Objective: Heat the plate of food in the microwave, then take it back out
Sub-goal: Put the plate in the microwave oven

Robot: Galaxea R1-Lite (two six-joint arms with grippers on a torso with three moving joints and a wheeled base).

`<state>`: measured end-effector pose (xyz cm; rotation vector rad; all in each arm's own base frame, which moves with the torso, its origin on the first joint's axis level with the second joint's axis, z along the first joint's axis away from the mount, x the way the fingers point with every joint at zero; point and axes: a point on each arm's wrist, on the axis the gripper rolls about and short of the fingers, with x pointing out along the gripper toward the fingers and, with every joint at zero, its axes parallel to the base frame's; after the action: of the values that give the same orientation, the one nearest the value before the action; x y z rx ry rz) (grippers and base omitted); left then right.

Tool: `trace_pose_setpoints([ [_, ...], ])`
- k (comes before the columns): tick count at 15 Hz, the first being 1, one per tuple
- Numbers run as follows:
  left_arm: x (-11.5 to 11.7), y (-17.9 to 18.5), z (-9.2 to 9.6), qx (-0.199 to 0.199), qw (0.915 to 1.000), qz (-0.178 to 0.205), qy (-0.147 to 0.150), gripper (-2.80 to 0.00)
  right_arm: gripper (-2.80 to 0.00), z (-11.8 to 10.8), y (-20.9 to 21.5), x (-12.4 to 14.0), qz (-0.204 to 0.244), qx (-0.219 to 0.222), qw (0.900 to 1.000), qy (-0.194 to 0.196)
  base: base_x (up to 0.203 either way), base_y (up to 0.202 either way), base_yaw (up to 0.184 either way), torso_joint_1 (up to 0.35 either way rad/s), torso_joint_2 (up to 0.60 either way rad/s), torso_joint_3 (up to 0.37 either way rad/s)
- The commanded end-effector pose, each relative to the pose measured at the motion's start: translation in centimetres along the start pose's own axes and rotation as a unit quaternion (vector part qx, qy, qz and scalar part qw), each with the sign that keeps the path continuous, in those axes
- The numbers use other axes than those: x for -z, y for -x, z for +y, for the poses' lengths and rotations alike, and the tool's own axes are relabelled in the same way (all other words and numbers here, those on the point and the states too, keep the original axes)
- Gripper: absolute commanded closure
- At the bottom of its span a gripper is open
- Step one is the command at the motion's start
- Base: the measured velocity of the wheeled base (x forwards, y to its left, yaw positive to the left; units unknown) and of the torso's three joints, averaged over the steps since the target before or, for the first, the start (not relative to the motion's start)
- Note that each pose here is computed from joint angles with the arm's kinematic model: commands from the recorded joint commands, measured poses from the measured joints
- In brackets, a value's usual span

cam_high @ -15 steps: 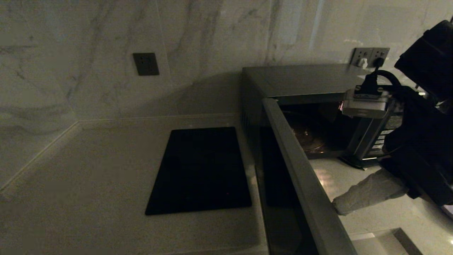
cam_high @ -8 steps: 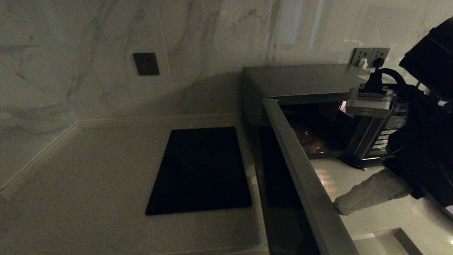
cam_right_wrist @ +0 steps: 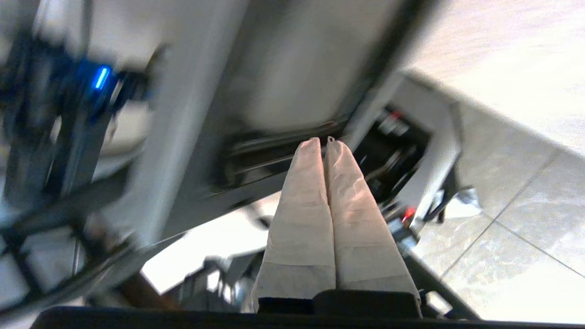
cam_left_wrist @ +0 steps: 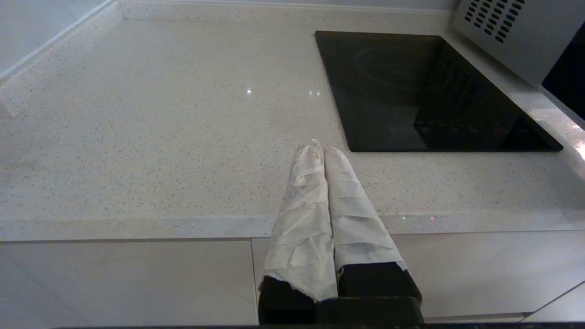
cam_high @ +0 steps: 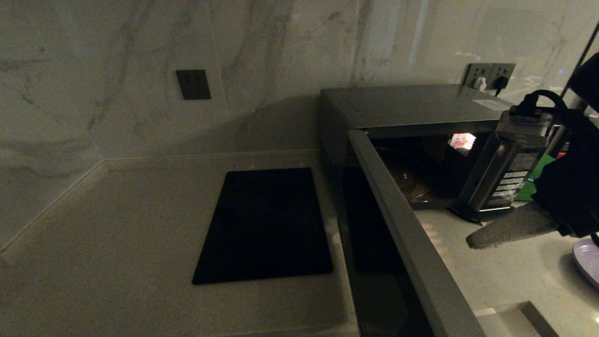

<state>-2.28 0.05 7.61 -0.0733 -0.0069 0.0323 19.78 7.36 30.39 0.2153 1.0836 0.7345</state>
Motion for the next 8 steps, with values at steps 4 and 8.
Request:
trace_pose_setpoints([
  [4,0.0,0.0,0.0,-0.001,1.0000,0.001,0.000,0.00,0.00,-7.8,6.1,1.8,-0.174,0.192,0.956,-0.135,0.000,0.000,0.000,0.000,0.00,0.000],
  [8,0.0,0.0,0.0,-0.001,1.0000,0.001,0.000,0.00,0.00,-14.4,13.0,6.5,-0.294,0.375,0.833,-0.282,0.000,0.000,0.000,0.000,0.00,0.000],
])
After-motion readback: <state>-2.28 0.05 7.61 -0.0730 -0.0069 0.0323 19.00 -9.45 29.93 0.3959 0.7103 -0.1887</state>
